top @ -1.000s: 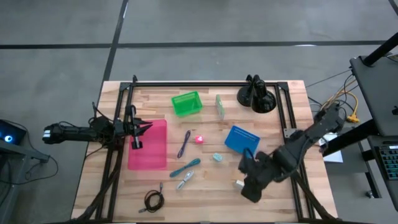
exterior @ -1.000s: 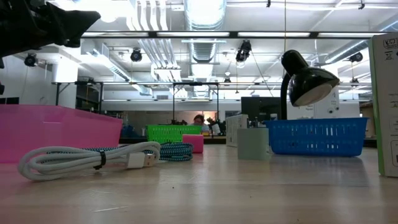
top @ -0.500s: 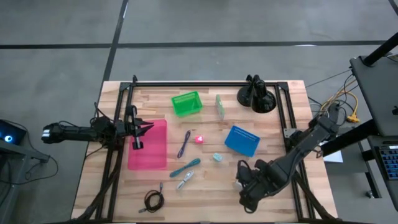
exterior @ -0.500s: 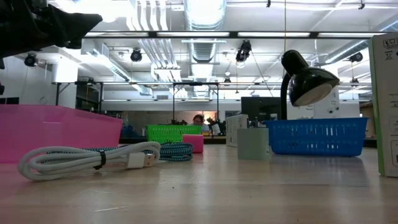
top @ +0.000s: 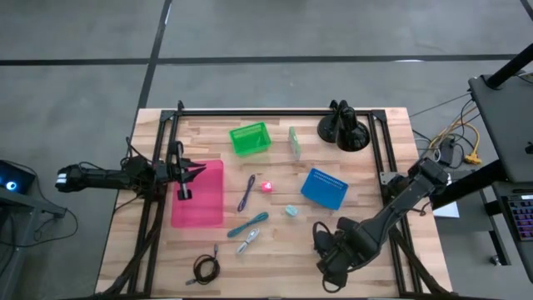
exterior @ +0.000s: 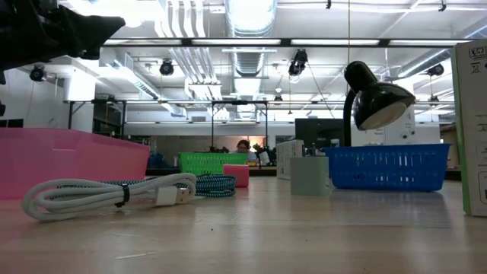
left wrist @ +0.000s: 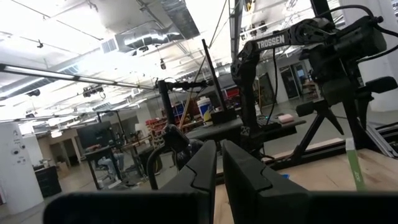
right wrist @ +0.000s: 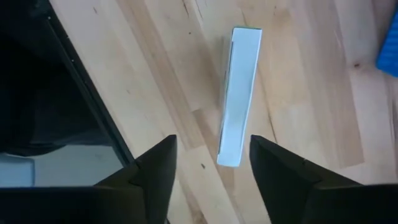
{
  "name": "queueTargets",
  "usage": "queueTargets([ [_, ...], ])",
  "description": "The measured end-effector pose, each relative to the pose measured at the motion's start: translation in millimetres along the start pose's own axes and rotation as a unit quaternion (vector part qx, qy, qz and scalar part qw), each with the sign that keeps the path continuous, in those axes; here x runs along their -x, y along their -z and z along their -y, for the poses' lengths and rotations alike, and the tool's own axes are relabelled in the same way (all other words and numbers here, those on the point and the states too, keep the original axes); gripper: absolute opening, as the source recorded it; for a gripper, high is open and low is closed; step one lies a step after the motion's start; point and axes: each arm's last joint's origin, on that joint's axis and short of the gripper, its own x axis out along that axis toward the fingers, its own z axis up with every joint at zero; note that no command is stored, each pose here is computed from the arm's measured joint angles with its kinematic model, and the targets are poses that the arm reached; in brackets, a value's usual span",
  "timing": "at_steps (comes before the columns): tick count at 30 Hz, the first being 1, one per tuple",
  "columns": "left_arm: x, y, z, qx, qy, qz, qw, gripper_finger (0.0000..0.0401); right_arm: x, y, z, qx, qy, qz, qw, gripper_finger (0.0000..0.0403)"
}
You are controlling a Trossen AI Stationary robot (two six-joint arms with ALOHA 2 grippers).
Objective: Pick and place items into bin
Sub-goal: Put the bottom card reader box into the green bin
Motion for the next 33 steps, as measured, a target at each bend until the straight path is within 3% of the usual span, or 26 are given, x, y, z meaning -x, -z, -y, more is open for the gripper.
queueTargets([
  [5, -0.1, 0.7, 0.3, 0.000, 0.001, -0.003, 1.000, 0.0012, -1.1, -0.4, -0.7, -0.003, 0.000, 0.000, 1.000, 0.0236],
  [10, -0.1, 0.7, 0.3, 0.000, 0.001, -0.003, 1.000, 0.0012, -7.0, -2.6, -2.2, -0.003, 0.016, 0.016, 1.000, 0.0253],
  [33, -0.2, 0.9, 0.3, 0.000, 0.001, -0.003, 1.000, 0.0012, -40.9, -2.6, 0.7, 0.008, 0.077, -0.009, 0.997, 0.0224],
])
